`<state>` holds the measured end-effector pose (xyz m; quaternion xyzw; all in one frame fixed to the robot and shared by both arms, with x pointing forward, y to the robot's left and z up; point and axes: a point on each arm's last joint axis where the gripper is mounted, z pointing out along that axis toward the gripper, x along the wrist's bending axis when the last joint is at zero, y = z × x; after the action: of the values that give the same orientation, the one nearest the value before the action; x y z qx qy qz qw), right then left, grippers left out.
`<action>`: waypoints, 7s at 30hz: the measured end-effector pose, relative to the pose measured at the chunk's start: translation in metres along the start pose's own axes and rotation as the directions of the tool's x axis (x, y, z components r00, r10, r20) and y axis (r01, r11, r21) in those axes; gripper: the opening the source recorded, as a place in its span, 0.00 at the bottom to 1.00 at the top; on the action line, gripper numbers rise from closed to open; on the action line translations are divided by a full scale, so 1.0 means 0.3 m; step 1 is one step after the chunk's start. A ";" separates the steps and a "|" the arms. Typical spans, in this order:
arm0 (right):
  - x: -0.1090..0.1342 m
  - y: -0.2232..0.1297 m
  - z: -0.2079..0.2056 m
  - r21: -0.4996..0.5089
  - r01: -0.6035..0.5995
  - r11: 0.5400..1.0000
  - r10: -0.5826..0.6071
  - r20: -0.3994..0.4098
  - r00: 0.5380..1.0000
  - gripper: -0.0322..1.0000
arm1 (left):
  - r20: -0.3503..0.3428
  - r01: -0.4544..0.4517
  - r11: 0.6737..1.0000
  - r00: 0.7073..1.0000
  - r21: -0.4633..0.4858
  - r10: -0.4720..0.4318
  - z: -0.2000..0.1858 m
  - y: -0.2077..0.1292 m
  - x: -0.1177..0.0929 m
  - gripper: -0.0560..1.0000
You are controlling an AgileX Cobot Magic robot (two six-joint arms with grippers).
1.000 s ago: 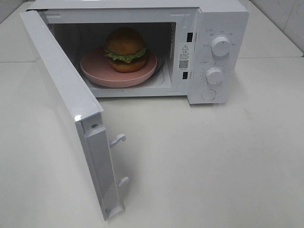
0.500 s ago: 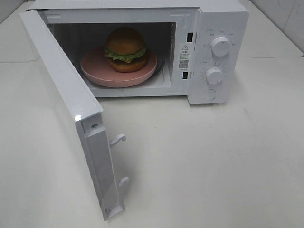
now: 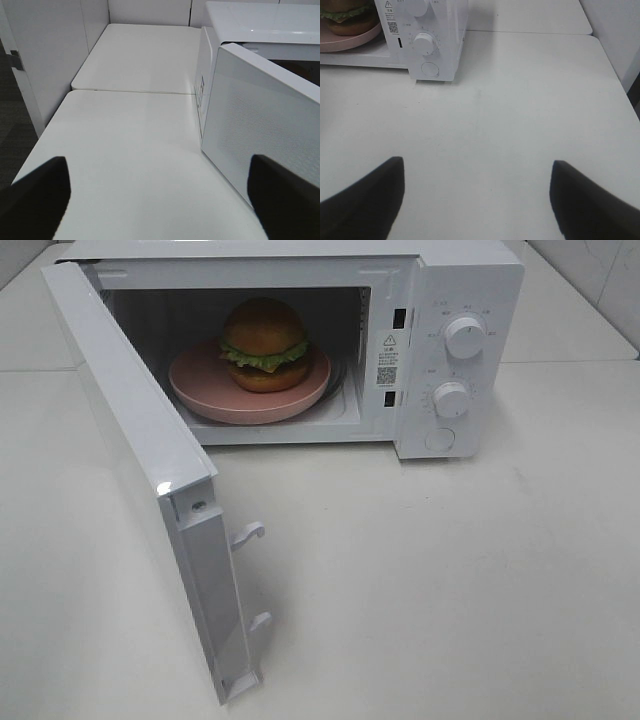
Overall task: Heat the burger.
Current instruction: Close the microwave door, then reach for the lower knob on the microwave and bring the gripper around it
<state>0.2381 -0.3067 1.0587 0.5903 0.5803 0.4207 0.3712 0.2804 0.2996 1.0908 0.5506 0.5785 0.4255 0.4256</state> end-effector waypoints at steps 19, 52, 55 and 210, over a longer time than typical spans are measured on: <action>0.000 0.000 0.000 0.000 0.000 1.000 0.000 0.000 1.000 0.77 | -0.038 0.013 0.994 0.999 -0.109 -0.017 0.245 0.072 0.026 0.05; 0.000 0.000 0.000 0.000 0.000 1.000 0.000 0.000 1.000 0.77 | 0.279 0.028 0.979 0.960 -0.201 0.030 0.607 -0.167 -0.046 0.05; 0.000 0.000 0.000 0.000 0.000 1.000 0.000 0.000 1.000 0.77 | 0.303 0.028 0.981 0.952 -0.193 0.032 0.625 -0.161 -0.053 0.05; 0.001 0.000 0.000 0.000 -0.002 1.000 0.002 -0.002 1.000 0.77 | 0.697 -0.685 0.284 0.714 0.672 0.073 0.650 -0.202 -0.842 0.98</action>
<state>0.2381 -0.3065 1.0587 0.5904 0.5804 0.4216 0.3700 0.4589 0.0499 0.9848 0.9099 0.4057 -0.0422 0.0759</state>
